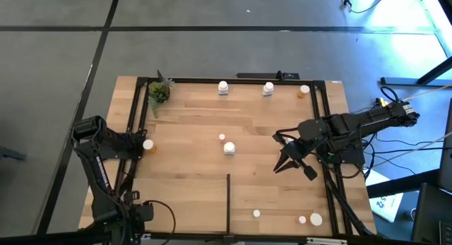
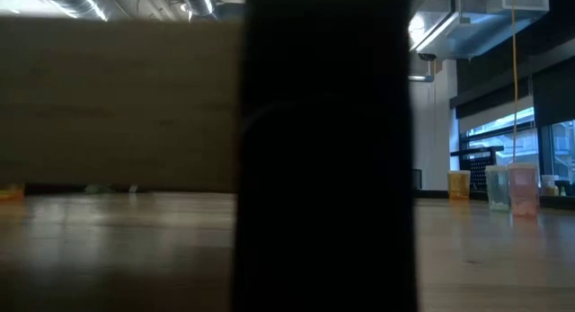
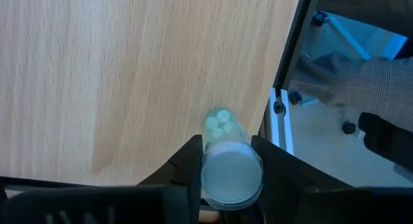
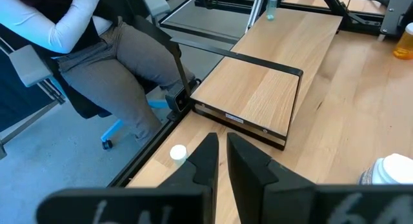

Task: Pick and place medicine bottles onto shelf by color
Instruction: Put the top left blue pill bottle on the shelf, then put the bottom white pill bottle on the shelf

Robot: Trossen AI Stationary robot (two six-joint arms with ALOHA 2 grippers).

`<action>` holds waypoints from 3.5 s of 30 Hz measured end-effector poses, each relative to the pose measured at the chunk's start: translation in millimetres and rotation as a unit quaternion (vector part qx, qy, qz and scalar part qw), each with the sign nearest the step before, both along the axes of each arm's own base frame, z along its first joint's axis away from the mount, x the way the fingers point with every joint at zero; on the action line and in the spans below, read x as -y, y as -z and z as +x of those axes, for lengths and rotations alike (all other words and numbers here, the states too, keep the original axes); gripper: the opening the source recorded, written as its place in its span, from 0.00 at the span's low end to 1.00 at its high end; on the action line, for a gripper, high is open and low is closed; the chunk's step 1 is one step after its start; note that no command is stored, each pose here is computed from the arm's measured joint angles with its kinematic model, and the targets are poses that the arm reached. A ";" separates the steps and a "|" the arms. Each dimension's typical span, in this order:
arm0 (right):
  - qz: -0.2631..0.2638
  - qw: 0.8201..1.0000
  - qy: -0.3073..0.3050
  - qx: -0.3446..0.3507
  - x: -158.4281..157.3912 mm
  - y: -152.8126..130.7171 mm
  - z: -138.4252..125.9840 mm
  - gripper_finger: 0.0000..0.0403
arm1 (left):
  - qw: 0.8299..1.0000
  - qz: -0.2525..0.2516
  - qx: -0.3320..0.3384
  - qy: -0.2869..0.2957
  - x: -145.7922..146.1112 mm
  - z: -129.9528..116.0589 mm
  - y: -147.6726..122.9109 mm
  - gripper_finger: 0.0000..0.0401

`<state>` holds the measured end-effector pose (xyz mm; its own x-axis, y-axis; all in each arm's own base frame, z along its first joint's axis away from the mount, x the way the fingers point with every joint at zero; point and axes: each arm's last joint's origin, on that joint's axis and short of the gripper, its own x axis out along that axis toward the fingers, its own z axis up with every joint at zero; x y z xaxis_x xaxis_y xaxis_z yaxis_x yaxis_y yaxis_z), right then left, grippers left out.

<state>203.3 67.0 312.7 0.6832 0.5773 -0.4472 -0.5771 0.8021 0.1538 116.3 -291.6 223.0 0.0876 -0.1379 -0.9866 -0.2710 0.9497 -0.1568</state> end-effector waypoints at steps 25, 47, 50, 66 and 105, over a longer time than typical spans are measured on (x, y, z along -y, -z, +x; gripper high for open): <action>0.000 1.000 0.000 0.000 -0.1 0.0 0.0 0.09 | 1.000 -0.006 -0.001 -0.021 -1.4 -0.5 -2.9 0.54; 0.000 1.000 0.000 0.000 -0.1 0.0 0.0 0.09 | 0.999 0.026 -0.006 -0.022 -4.7 0.9 -38.6 0.56; 0.000 1.000 0.000 0.000 -0.1 0.0 0.0 0.09 | 0.999 0.039 -0.011 -0.028 -8.5 3.8 -49.6 0.56; 0.000 1.000 0.000 0.000 0.0 0.0 0.0 0.09 | 0.983 0.185 -0.002 -0.006 -84.2 81.3 -78.4 0.56; -0.049 0.965 0.259 0.001 46.2 -38.3 9.5 0.09 | 0.964 0.171 0.205 -0.020 -267.2 119.2 -69.8 0.56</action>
<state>212.8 20.9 350.9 0.8693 0.1135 -0.4811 -0.0953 0.9935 0.0621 235.5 -24.3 292.9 0.4776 0.2006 -0.8554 -0.2902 0.9550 0.0619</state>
